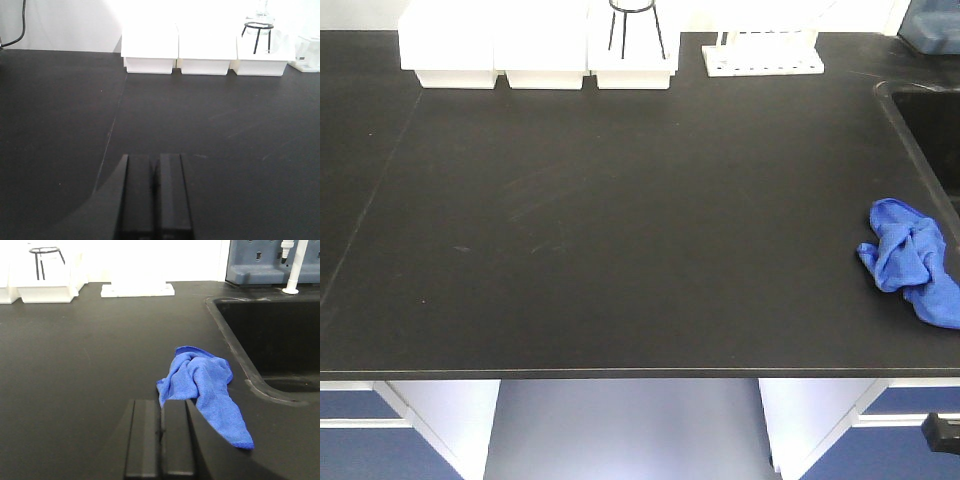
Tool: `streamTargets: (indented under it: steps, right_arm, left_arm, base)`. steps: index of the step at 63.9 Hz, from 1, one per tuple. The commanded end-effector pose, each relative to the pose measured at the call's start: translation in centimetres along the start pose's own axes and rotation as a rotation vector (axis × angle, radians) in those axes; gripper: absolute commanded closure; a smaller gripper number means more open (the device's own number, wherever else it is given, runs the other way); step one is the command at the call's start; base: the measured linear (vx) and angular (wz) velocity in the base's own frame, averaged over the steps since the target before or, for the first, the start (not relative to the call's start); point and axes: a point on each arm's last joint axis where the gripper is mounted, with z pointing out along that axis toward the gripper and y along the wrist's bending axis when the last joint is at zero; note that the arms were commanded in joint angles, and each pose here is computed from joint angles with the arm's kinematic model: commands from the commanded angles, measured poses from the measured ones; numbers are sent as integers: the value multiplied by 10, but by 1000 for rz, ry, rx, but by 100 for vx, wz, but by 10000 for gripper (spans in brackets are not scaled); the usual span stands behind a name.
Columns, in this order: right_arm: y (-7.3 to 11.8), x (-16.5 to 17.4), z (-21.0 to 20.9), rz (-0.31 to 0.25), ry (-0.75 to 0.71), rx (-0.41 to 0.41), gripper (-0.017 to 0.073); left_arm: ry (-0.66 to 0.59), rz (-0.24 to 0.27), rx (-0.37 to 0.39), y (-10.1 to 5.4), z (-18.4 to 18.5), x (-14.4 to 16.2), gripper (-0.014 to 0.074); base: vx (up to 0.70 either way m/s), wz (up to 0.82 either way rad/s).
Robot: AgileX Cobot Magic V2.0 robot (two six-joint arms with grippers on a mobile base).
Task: Wipe right workspace with blue cloth
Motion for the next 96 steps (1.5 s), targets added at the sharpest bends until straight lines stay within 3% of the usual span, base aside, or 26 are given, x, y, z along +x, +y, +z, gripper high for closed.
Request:
streamTargets:
  steps: [1,50,76,80,89,93,96]
  right_arm:
    - [0,-1,2,-7,-59,4,567]
    - [0,-2,1,-8,-69,4,567]
    - [1,-39,-9,-3,-493,-13,567]
    - [1,-44,-12,26,-554,-19,567]
    - [-1,-68,-22,225,-542,-40,564]
    - [0,-85,-27,245,-465,-37,564]
    - [1,-100,-31,229,-401,-32,564]
  left_arm:
    - [-64,-8,9,-1,1,2,599]
    - [-64,-8,9,-1,1,2,599]
    - [-64,-8,9,-1,1,2,599]
    - [-64,-8,9,-1,1,2,599]
    - [-64,-8,9,-1,1,2,599]
    - [-64,-8,9,-1,1,2,599]
    - [-64,-8,9,-1,1,2,599]
  base:
    - [0,0]
    - [0,0]
    - [0,0]
    - [0,0]
    - [0,0]
    - [0,0]
    - [0,0]
